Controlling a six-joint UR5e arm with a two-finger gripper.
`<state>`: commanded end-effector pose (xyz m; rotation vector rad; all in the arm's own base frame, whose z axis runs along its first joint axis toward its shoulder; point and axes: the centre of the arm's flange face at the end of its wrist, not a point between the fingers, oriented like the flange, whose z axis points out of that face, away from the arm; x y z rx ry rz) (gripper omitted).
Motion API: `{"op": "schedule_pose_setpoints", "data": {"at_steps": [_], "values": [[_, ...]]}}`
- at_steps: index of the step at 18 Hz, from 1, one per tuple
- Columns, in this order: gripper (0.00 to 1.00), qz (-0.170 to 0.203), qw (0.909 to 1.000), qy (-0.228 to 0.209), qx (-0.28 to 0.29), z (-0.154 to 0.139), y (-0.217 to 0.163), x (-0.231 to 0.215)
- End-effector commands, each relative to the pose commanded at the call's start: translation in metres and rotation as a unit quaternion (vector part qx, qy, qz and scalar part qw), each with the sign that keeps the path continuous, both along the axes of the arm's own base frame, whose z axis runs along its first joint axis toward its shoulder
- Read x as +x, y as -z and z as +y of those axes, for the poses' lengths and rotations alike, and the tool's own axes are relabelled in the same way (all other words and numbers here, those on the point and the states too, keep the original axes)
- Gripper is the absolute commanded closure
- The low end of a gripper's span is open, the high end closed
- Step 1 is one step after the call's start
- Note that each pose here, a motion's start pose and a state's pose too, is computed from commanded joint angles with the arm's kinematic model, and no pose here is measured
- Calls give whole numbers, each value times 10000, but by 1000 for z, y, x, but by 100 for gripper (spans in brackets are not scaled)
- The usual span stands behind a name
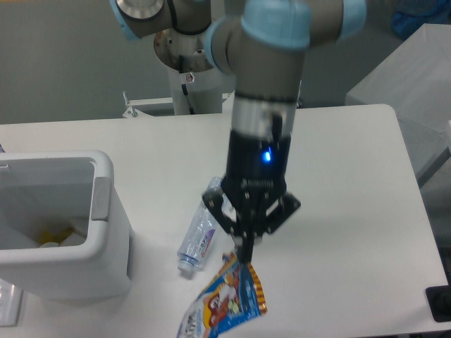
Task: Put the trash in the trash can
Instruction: 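Lift the snack wrapper and carry it over the white bin, then lower the wrapper into the bin and open the gripper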
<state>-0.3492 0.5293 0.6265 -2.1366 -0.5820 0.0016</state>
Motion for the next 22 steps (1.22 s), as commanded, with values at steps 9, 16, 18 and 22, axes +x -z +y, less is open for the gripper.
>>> {"op": "schedule_pose_setpoints", "data": {"at_steps": [9, 16, 18, 22], "values": [[100, 762, 9930, 895, 137, -26, -46, 114], [100, 1333, 9727, 1896, -125, -27, -23, 179], [100, 1461, 9678, 2042, -152, -28, -21, 185], [100, 1709, 9551, 2407, -268, -20, -9, 193]]}}
